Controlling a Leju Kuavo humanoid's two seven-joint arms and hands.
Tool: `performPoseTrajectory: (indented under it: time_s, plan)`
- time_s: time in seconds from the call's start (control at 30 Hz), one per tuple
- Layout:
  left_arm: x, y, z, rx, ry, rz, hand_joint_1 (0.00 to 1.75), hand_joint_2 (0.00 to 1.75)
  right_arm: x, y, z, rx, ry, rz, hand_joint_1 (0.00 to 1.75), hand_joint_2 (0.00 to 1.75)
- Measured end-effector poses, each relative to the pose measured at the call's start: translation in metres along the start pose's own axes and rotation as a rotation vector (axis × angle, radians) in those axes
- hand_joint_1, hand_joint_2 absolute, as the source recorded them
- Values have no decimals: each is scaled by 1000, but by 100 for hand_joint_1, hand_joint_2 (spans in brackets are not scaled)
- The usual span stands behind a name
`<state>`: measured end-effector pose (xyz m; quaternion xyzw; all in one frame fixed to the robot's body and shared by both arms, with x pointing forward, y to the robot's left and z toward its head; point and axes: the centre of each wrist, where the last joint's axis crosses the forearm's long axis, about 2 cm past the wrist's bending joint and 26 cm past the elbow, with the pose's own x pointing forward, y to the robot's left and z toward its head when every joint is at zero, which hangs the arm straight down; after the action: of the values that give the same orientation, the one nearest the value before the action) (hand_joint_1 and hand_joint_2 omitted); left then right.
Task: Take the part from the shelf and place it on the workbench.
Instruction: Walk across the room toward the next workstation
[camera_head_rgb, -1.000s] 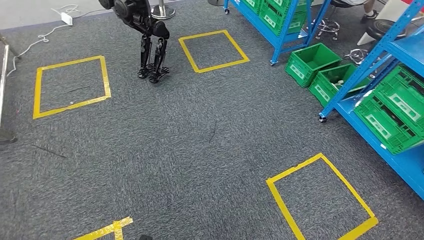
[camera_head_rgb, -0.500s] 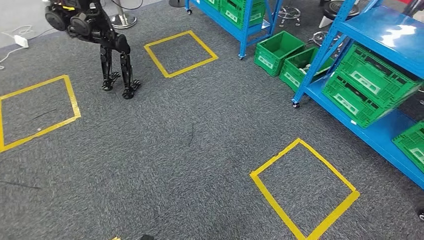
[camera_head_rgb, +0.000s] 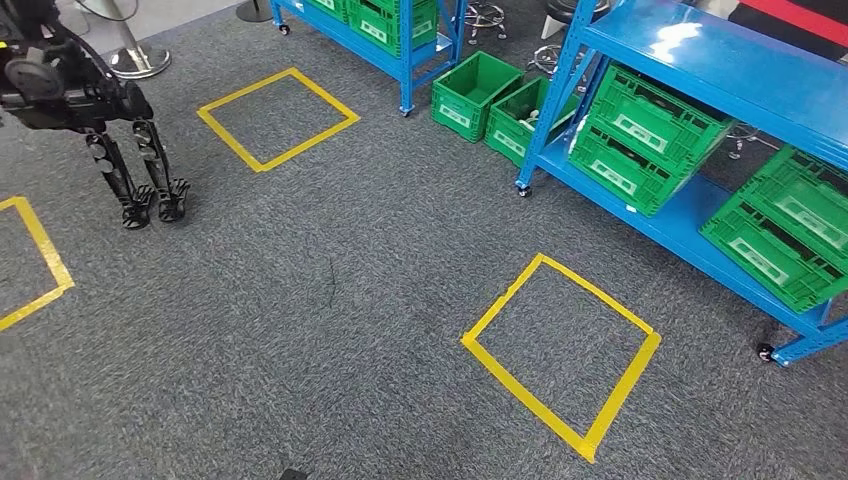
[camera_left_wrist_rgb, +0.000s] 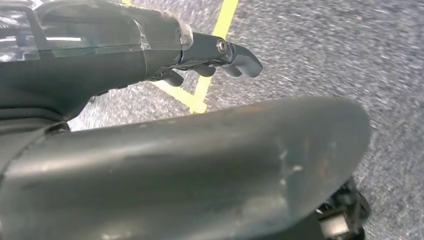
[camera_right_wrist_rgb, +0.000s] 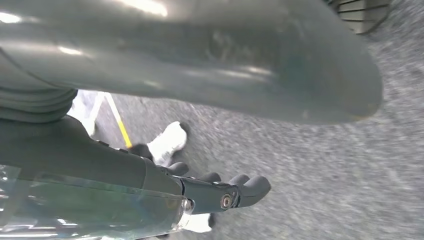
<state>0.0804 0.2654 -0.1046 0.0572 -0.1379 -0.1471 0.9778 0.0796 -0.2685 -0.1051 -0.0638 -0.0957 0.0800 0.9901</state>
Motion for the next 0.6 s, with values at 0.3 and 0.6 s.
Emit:
performPoseTrajectory:
  time_s: [0.3,0.6]
  plan:
    - [6,0,0,-1,-10,0,0,0,-2,-2,0,-3,2,0,0,0]
    - [2,0,0,-2,0,0,0,0,0,-2,0,-2,0,-2,0,0]
